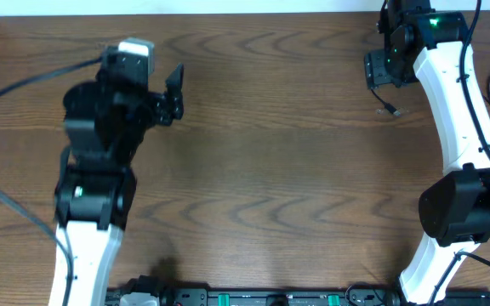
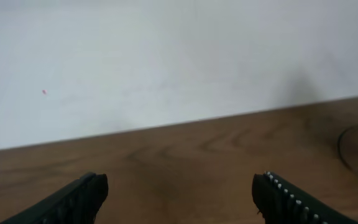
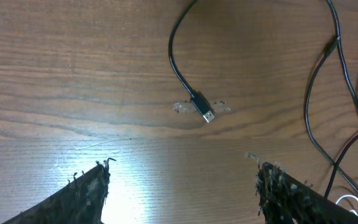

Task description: Untangle cables

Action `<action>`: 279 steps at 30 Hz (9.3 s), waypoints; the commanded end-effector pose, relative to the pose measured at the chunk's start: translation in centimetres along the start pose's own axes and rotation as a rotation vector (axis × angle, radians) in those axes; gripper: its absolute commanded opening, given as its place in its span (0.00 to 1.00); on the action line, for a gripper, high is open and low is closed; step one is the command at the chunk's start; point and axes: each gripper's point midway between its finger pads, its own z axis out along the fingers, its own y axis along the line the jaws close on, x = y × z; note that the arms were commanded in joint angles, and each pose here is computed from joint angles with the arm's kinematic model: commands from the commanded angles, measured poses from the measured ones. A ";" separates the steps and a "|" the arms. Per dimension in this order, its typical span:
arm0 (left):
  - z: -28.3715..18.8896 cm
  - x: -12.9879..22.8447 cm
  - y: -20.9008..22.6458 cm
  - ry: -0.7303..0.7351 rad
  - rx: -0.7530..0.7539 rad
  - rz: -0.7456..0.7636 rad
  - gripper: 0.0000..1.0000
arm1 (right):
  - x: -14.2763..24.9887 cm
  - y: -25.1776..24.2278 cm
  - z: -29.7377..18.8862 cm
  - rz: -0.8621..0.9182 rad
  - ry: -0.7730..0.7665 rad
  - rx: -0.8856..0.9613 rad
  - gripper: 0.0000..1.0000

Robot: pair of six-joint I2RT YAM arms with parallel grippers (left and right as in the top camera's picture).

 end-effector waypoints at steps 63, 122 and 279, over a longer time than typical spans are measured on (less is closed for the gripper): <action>-10.4 7.2 0.2 -0.148 -0.169 -0.060 0.98 | -0.4 -3.9 -6.8 0.088 -0.145 0.230 0.99; -16.2 7.9 2.8 -0.245 -0.322 0.022 0.98 | -0.4 -3.8 -6.7 0.086 -0.144 0.225 0.99; -7.8 22.5 2.7 -0.141 -0.248 -0.102 0.98 | -0.4 -3.6 -6.8 0.080 -0.144 0.223 0.99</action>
